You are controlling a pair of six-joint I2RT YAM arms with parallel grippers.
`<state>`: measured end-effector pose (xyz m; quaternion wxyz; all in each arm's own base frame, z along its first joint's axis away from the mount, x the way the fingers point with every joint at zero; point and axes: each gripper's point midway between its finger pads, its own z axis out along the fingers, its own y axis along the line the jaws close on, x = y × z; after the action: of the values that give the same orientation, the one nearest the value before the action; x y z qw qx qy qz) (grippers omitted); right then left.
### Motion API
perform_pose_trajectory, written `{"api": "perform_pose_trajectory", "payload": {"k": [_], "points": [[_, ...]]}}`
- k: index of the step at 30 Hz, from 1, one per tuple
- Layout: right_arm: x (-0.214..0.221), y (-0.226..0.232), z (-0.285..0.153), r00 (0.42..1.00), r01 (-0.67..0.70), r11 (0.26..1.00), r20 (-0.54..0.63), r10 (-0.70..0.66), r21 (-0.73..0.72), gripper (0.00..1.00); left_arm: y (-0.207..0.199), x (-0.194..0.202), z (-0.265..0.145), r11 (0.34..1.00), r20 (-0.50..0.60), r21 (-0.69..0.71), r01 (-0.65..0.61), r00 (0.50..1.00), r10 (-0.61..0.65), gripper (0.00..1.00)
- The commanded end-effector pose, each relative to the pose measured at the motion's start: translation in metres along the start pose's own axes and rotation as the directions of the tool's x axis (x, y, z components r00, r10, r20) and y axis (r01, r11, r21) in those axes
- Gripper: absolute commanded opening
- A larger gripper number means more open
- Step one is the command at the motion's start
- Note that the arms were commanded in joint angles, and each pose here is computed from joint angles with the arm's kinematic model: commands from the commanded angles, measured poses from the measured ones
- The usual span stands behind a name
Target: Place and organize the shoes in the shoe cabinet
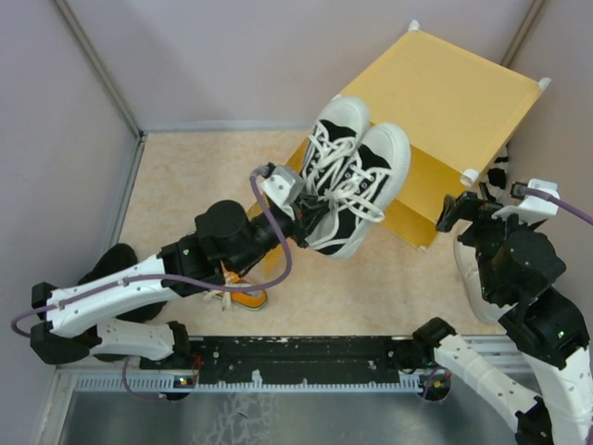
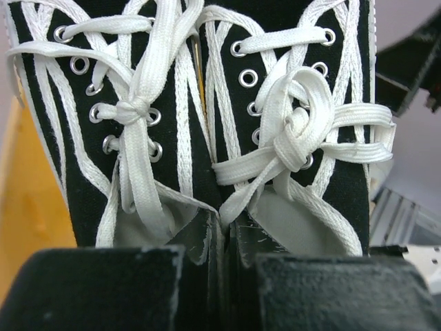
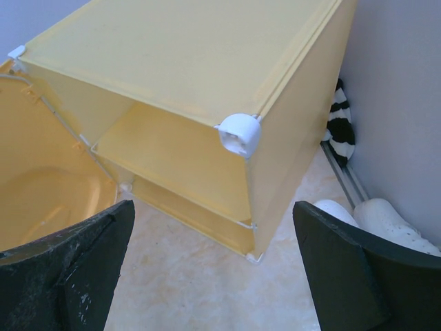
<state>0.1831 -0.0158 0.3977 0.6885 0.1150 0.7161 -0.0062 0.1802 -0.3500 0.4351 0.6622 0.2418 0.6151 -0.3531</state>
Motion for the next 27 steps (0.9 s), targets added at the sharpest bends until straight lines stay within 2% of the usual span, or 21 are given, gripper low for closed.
{"api": "perform_pose_trajectory", "payload": {"k": [1, 4, 10, 18, 27], "points": [[0.005, 0.018, 0.008, 1.000, 0.010, 0.998, -0.026, -0.012, -0.057, 0.98, -0.041, -0.017, 0.010, 0.982, 0.005, 0.181, 0.055, 0.998, -0.057, 0.00], [0.011, 0.025, 0.012, 0.999, 0.022, 0.997, -0.041, -0.026, -0.078, 0.98, -0.041, 0.011, 0.021, 0.986, -0.064, 0.157, 0.050, 0.997, -0.040, 0.00], [0.022, 0.032, 0.018, 0.995, 0.060, 0.993, -0.078, -0.068, -0.099, 0.98, -0.009, 0.055, 0.026, 0.999, -0.130, -0.036, 0.036, 0.991, -0.040, 0.00], [-0.012, 0.025, 0.010, 0.999, 0.046, 0.995, -0.014, -0.047, -0.083, 0.98, 0.017, 0.103, 0.027, 0.982, -0.265, -0.181, -0.052, 0.964, 0.002, 0.00], [-0.019, 0.039, 0.016, 0.997, 0.074, 0.989, -0.018, -0.077, -0.126, 0.98, 0.061, 0.130, 0.020, 0.948, -0.349, -0.304, -0.097, 0.937, -0.016, 0.00]]}}
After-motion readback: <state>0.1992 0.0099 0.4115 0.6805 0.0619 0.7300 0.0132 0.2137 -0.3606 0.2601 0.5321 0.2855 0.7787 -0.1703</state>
